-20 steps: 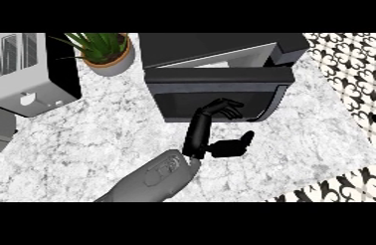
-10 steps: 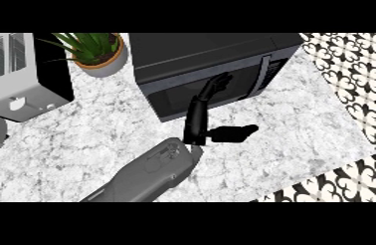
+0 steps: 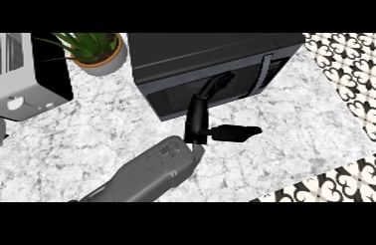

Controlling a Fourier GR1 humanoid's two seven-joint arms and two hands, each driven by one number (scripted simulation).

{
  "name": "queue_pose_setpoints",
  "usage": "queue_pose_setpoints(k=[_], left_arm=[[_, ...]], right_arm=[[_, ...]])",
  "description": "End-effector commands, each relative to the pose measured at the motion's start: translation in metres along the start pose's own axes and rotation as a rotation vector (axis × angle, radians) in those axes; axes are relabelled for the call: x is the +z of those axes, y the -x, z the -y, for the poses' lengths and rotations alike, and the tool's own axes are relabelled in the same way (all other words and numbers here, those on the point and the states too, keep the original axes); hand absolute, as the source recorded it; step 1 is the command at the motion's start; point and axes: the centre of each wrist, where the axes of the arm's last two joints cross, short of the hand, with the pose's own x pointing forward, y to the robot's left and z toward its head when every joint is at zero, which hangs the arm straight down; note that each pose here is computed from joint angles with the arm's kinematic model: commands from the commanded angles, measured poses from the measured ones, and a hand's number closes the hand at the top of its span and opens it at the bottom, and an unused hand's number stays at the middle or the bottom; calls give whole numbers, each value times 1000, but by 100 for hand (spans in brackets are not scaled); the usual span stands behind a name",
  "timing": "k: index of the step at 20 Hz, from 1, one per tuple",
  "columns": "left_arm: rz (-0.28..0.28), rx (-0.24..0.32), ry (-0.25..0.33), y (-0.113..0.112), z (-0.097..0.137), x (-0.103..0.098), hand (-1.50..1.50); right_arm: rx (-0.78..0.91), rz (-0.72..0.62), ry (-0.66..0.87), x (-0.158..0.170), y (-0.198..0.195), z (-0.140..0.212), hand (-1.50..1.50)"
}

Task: Pick up the milk, place it into the microwave and close the microwave

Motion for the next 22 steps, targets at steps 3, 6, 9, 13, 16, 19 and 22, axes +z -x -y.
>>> queue_pose_setpoints(k=[3, 6, 9, 13, 16, 19, 22], left_arm=[[18, -1, -78, -8, -4, -24, -150], [17, 5, -87, -8, -5, -26, -150], [22, 11, -90, -9, -5, -28, -150], [54, 17, -66, -12, -1, -26, -150], [49, 20, -68, -8, -2, -25, -150], [48, 28, -69, -9, -2, -28, -150], [44, 20, -71, -3, -4, -25, -150]], right_arm=[[23, 13, 10, -8, 1, 5, 150], [25, 13, -2, -10, 2, 7, 150], [27, 21, 7, -12, 2, 10, 150], [-315, 1, 72, 7, 36, -28, -150], [-376, -13, 88, 11, 44, -31, -150], [-399, -18, 73, 7, 45, -25, -150], [-436, -21, 91, 9, 50, -24, -150]])
